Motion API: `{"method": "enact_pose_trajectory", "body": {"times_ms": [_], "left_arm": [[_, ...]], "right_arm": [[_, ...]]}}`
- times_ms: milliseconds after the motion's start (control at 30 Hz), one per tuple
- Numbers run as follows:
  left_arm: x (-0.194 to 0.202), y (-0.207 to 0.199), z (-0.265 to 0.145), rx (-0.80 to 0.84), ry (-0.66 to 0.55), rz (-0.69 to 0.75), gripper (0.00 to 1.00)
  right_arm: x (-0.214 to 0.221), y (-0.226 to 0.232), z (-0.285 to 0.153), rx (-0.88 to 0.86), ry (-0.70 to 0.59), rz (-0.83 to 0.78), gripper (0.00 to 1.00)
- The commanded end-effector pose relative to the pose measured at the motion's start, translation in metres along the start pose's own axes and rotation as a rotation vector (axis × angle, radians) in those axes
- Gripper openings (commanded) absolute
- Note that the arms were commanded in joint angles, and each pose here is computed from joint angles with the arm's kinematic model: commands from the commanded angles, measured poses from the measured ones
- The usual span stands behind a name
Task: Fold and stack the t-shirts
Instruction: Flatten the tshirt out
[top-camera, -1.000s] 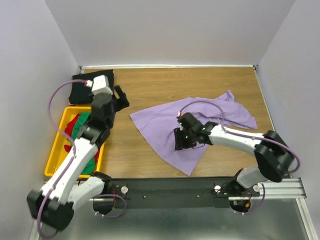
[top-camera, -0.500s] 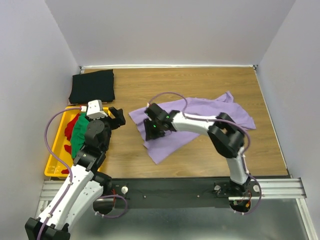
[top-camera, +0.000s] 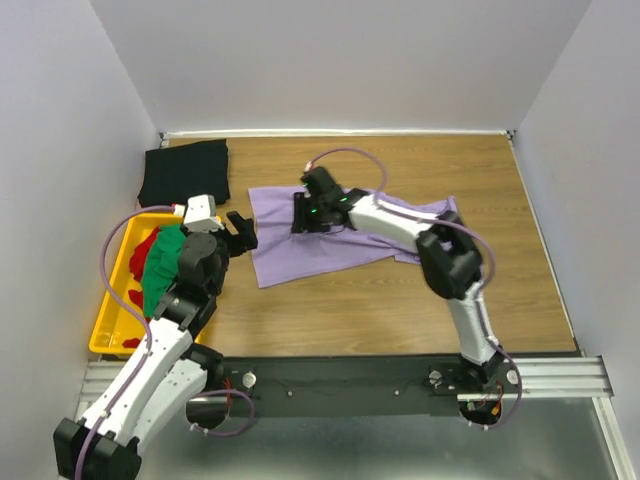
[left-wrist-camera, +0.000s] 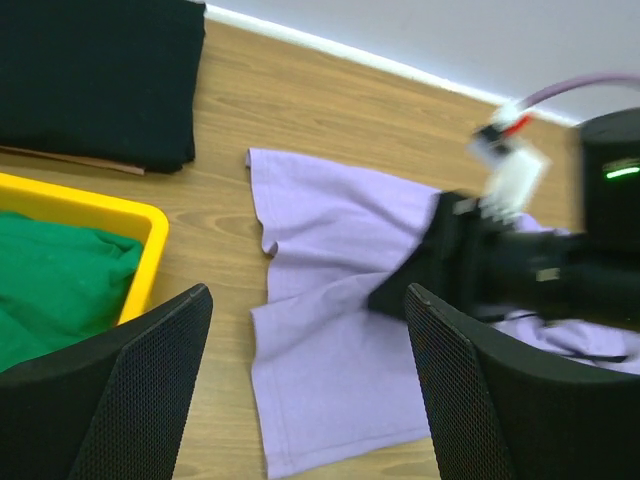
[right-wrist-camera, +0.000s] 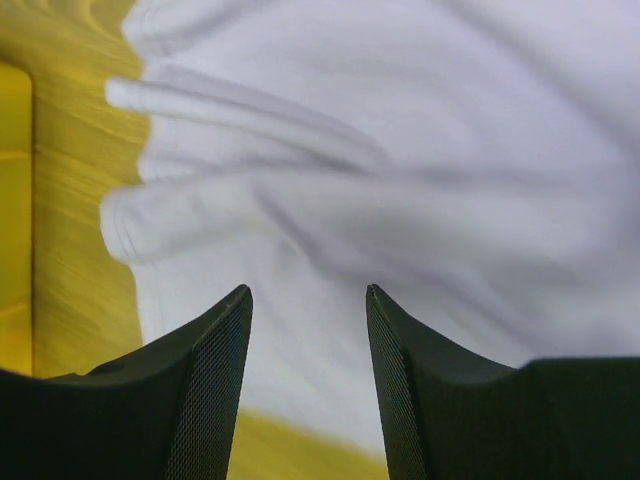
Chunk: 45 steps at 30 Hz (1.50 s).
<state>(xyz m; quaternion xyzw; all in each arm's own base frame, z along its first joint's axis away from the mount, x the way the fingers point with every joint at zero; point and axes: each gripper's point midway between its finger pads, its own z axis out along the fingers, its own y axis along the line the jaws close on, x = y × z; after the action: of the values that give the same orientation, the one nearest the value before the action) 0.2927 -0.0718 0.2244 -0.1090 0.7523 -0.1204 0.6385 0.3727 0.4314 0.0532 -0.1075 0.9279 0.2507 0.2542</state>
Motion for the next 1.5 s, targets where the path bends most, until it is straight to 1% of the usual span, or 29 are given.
{"method": "enact_pose_trajectory", "body": {"times_ms": [0, 67, 100, 133, 167, 200, 233, 300, 333, 367, 400, 433, 467, 533, 633, 700, 733, 867, 967, 1233, 1367, 1467], "left_arm": [[0.016, -0.013, 0.007, 0.051, 0.085, -0.015, 0.85], [0.03, -0.018, 0.01, 0.056, 0.164, -0.039, 0.84], [0.053, -0.014, 0.012, 0.032, 0.26, -0.03, 0.84], [0.057, -0.021, 0.012, 0.055, 0.304, -0.045, 0.84], [0.066, -0.023, 0.011, 0.06, 0.348, -0.038, 0.84], [0.086, -0.017, 0.011, 0.028, 0.44, -0.023, 0.84], [0.087, -0.019, 0.012, 0.02, 0.466, -0.027, 0.84], [0.116, -0.007, 0.008, -0.044, 0.599, 0.018, 0.83], [0.12, -0.006, 0.007, -0.061, 0.627, 0.025, 0.83], [0.126, -0.002, 0.006, -0.093, 0.652, 0.039, 0.81], [0.139, 0.005, 0.001, -0.129, 0.706, 0.058, 0.8], [0.143, 0.006, 0.0, -0.142, 0.722, 0.067, 0.79], [0.148, 0.009, -0.004, -0.165, 0.744, 0.079, 0.78], [0.156, 0.012, -0.007, -0.196, 0.766, 0.091, 0.75], [0.173, 0.019, -0.012, -0.224, 0.82, 0.123, 0.75], [0.185, 0.022, -0.015, -0.237, 0.862, 0.135, 0.71], [0.189, 0.022, -0.016, -0.244, 0.868, 0.144, 0.67], [0.192, 0.023, -0.014, -0.265, 0.86, 0.14, 0.58], [0.194, 0.023, -0.01, -0.266, 0.853, 0.133, 0.56], [0.207, 0.033, -0.007, -0.325, 0.863, 0.14, 0.55], [0.212, 0.035, -0.006, -0.327, 0.87, 0.149, 0.55], [0.221, 0.038, -0.009, -0.336, 0.899, 0.155, 0.55]], "right_arm": [[-0.025, -0.036, -0.096, 0.113, -0.15, 0.013, 0.57], [-0.02, -0.063, -0.123, 0.172, -0.18, 0.053, 0.56], [-0.02, -0.066, -0.149, 0.17, -0.221, 0.068, 0.57], [0.002, -0.09, -0.155, 0.23, -0.205, 0.075, 0.57], [0.014, -0.098, -0.162, 0.248, -0.203, 0.079, 0.56], [0.02, -0.104, -0.17, 0.257, -0.21, 0.092, 0.57], [0.035, -0.112, -0.185, 0.262, -0.221, 0.096, 0.57], [0.048, -0.118, -0.199, 0.26, -0.24, 0.121, 0.57], [0.061, -0.124, -0.21, 0.257, -0.251, 0.132, 0.57], [0.065, -0.126, -0.217, 0.251, -0.266, 0.142, 0.56], [0.07, -0.127, -0.221, 0.245, -0.275, 0.162, 0.57], [0.068, -0.124, -0.235, 0.218, -0.318, 0.172, 0.57], [0.078, -0.131, -0.235, 0.226, -0.312, 0.186, 0.57], [0.08, -0.131, -0.243, 0.212, -0.337, 0.192, 0.57], [0.083, -0.134, -0.252, 0.201, -0.371, 0.197, 0.57], [0.085, -0.135, -0.255, 0.199, -0.38, 0.2, 0.57], [0.087, -0.135, -0.254, 0.195, -0.375, 0.2, 0.57], [0.096, -0.135, -0.249, 0.183, -0.344, 0.204, 0.56], [0.102, -0.137, -0.247, 0.182, -0.331, 0.21, 0.56], [0.108, -0.142, -0.247, 0.19, -0.334, 0.207, 0.56], [0.111, -0.145, -0.246, 0.197, -0.332, 0.21, 0.56], [0.111, -0.145, -0.245, 0.199, -0.331, 0.213, 0.56]]}}
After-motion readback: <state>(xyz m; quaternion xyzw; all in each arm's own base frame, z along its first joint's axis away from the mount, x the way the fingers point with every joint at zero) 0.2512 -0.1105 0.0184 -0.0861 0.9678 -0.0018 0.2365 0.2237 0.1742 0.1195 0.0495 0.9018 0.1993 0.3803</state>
